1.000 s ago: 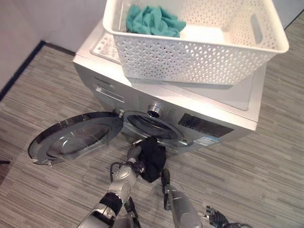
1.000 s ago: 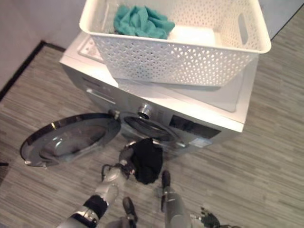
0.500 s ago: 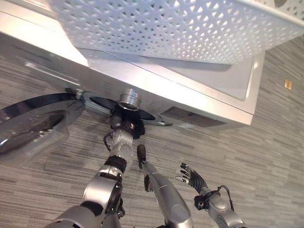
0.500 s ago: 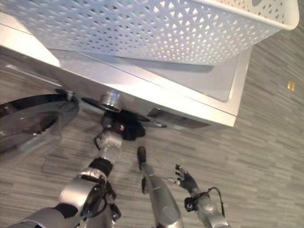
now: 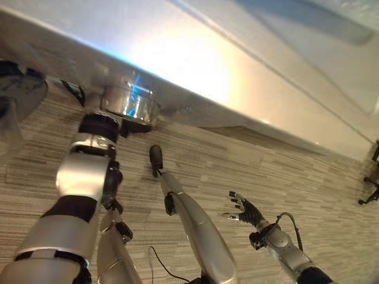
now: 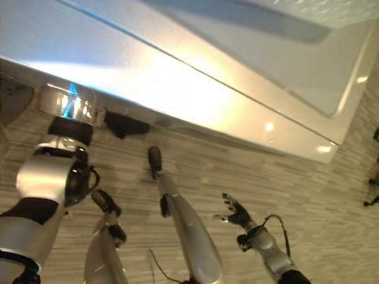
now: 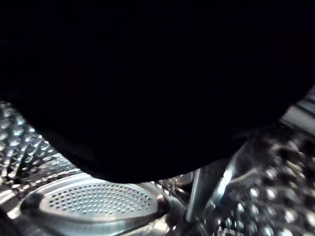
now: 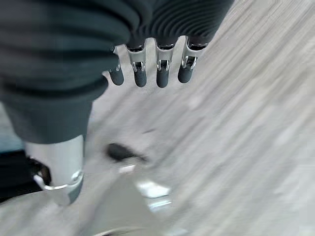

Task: Grab the laundry basket,head to the washer,open it,put in the laundry and shut it.

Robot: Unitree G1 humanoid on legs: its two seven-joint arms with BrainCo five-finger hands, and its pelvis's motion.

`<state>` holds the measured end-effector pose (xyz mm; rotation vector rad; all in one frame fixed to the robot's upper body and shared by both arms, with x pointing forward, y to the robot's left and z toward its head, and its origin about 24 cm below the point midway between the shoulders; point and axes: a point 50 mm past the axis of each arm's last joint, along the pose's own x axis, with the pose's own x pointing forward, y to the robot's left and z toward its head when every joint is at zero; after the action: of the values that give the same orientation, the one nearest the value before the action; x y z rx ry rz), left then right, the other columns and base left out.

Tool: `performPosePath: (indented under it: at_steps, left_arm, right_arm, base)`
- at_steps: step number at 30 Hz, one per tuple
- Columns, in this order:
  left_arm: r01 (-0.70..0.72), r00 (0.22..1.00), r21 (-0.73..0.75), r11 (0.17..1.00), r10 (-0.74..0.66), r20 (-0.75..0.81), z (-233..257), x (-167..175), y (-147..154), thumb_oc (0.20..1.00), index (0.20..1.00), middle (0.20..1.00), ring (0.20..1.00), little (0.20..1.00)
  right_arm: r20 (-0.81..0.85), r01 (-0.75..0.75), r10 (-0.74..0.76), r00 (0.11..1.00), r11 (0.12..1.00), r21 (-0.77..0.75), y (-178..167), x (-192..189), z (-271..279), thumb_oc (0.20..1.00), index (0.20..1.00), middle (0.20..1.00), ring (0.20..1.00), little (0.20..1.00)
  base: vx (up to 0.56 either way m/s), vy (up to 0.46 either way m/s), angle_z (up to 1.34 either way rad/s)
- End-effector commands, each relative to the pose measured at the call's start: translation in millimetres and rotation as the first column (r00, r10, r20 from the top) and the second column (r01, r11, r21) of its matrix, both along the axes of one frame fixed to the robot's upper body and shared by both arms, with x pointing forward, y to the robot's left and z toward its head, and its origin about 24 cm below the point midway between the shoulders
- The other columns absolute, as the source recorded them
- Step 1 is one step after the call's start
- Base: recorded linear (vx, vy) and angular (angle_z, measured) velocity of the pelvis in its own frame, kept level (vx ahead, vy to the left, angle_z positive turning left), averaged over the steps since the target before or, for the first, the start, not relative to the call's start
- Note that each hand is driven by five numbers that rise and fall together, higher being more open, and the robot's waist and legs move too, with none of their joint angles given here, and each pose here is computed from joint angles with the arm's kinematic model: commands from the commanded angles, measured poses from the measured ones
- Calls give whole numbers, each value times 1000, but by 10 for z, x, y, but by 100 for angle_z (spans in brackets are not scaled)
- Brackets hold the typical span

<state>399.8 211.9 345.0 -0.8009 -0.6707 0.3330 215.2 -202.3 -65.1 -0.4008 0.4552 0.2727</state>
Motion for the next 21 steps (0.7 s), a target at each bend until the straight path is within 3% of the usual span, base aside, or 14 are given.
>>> performPosePath:
  at_steps: [1,3,5,6,7,9,10,12,16,19,21]
  left_arm:
    - [-14,995,14,1000,12,98,209,-89,91,200,200,200,200,200]
    - [1,985,67,998,-13,170,529,-176,-1,200,200,200,200,200]
    - [75,935,155,985,-124,332,1075,-405,-412,200,200,200,200,200]
    - [78,934,155,985,-127,335,1084,-410,-429,200,200,200,200,200]
    - [122,890,186,975,-190,413,1281,-550,-628,200,200,200,200,200]
    - [344,593,322,882,-470,654,1542,-1166,-1426,200,200,200,200,200]
    - [379,520,358,853,-517,680,1538,-1300,-1565,200,200,200,200,200]
    - [424,423,423,801,-588,689,1509,-1465,-1756,200,200,200,200,200]
    - [507,241,487,712,-659,713,1383,-1656,-1843,200,200,200,200,200]
    - [575,255,428,697,-650,716,1208,-1547,-1809,200,200,200,200,200]
    - [598,329,385,703,-653,682,1075,-1351,-1767,200,200,200,200,200]
  right_arm:
    - [-59,59,-65,996,993,-98,-251,-181,-121,1000,1000,1000,1000,1000]
    - [-56,71,-77,995,991,-111,-308,-170,-106,1000,1000,1000,1000,1000]
    - [-34,84,-89,995,990,-114,-364,-170,-58,1000,1000,1000,1000,1000]
    - [-32,88,-92,995,990,-112,-365,-168,-53,1000,1000,1000,1000,1000]
    - [-28,92,-96,995,988,-121,-387,-162,-41,1000,1000,1000,1000,1000]
    - [32,97,-94,995,989,-115,-420,-120,102,1000,1000,1000,1000,1000]
    - [49,95,-90,995,988,-119,-446,-111,149,1000,1000,1000,1000,1000]
    - [77,86,-77,994,989,-122,-480,-109,228,1000,1000,1000,1000,1000]
    - [69,61,-52,996,988,-144,-545,-226,260,1000,1000,1000,1000,1000]
    - [61,57,-47,997,983,-176,-543,-256,228,1000,1000,1000,1000,1000]
    - [45,49,-41,998,982,-185,-503,-286,171,1000,1000,1000,1000,1000]
  base:
    - [40,-73,-4]
    - [51,-55,-1]
    - [66,-78,-6]
    - [59,-46,-7]
    - [71,-57,-4]
    - [106,-91,6]
    - [74,-67,10]
    - [48,-48,7]
    - [45,-35,4]
    - [23,-34,4]
    - [3,-3,5]
